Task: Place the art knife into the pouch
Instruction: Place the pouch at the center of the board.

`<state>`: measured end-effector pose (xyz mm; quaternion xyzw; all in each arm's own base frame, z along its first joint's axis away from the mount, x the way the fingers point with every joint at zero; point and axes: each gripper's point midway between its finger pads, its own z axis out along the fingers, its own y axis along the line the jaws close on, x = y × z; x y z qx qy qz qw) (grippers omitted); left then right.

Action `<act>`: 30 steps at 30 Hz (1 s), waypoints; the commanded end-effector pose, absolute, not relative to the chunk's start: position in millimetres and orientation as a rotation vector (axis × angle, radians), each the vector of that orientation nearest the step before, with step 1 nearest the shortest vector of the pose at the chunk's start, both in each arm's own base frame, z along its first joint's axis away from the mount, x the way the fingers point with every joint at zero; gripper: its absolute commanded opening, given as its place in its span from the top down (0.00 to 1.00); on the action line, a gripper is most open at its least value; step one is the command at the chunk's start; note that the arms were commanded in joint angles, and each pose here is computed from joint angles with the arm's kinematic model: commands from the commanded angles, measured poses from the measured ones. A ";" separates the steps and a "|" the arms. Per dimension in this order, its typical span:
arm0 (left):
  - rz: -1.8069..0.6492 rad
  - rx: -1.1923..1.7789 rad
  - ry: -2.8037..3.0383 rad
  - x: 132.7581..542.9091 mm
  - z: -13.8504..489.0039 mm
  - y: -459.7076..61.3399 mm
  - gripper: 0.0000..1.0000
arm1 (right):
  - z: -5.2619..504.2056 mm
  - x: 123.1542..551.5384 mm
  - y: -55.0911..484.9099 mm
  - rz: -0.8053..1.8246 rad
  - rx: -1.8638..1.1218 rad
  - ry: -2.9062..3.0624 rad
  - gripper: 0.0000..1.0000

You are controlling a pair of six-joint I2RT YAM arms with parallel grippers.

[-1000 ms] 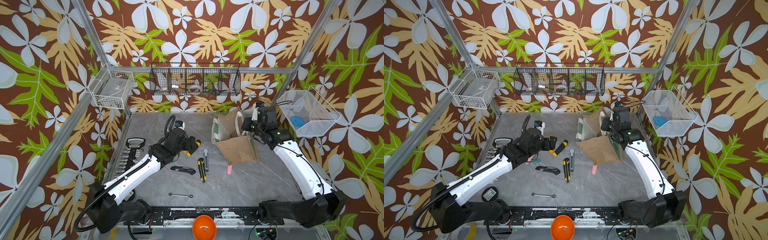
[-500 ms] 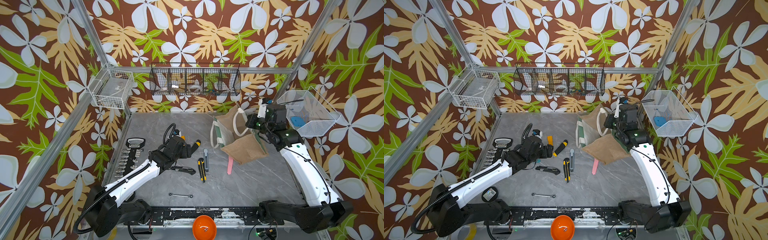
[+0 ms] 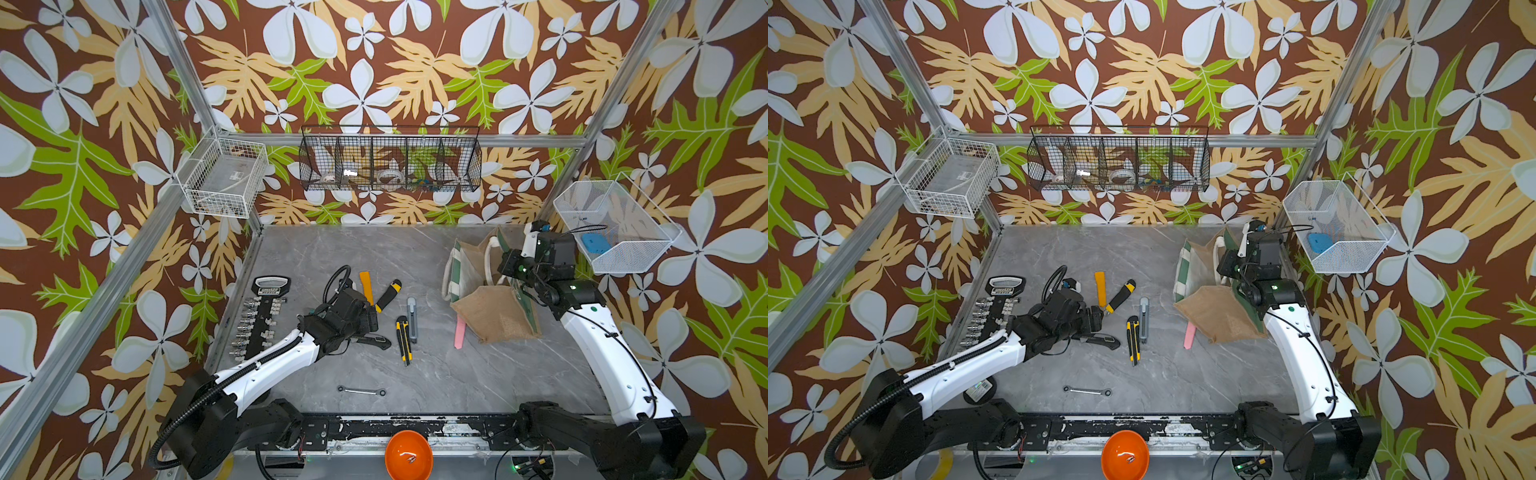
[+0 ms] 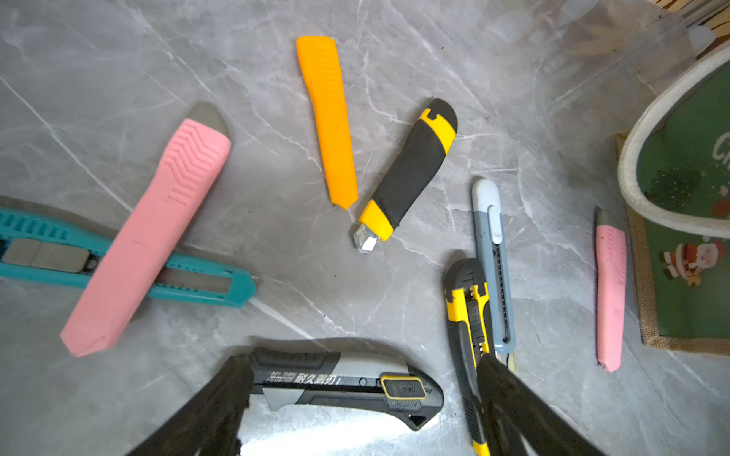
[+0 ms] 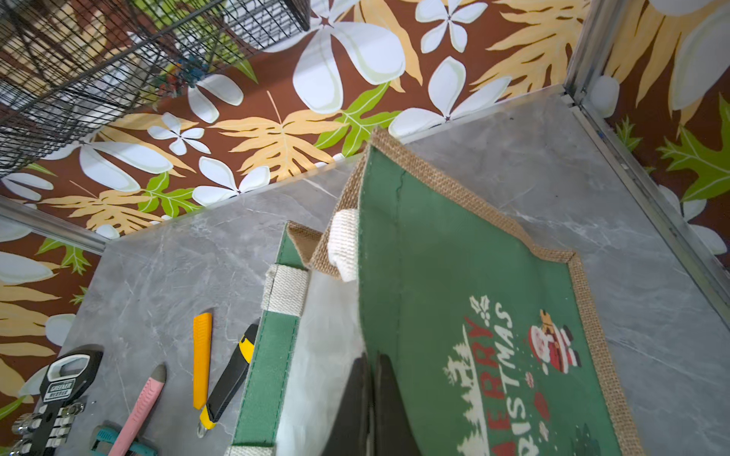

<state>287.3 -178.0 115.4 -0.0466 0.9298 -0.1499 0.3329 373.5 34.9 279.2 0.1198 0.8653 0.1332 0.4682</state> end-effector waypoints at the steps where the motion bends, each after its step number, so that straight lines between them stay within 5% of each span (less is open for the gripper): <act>1: -0.433 -0.156 2.426 287.5 114.1 -181.8 0.11 | 273.9 373.1 35.1 0.367 0.300 2.120 1.00; 7: -0.442 -0.175 2.433 286.6 111.0 -182.0 0.11 | 266.8 366.6 22.4 0.393 0.347 2.120 1.00; 23: -0.382 -0.194 2.482 274.8 99.6 -169.5 0.10 | 250.0 344.8 -4.3 0.244 0.398 2.147 0.49; 30: -0.350 -0.217 2.525 258.5 88.4 -157.0 0.10 | 251.8 332.3 -18.8 0.139 0.428 2.138 0.43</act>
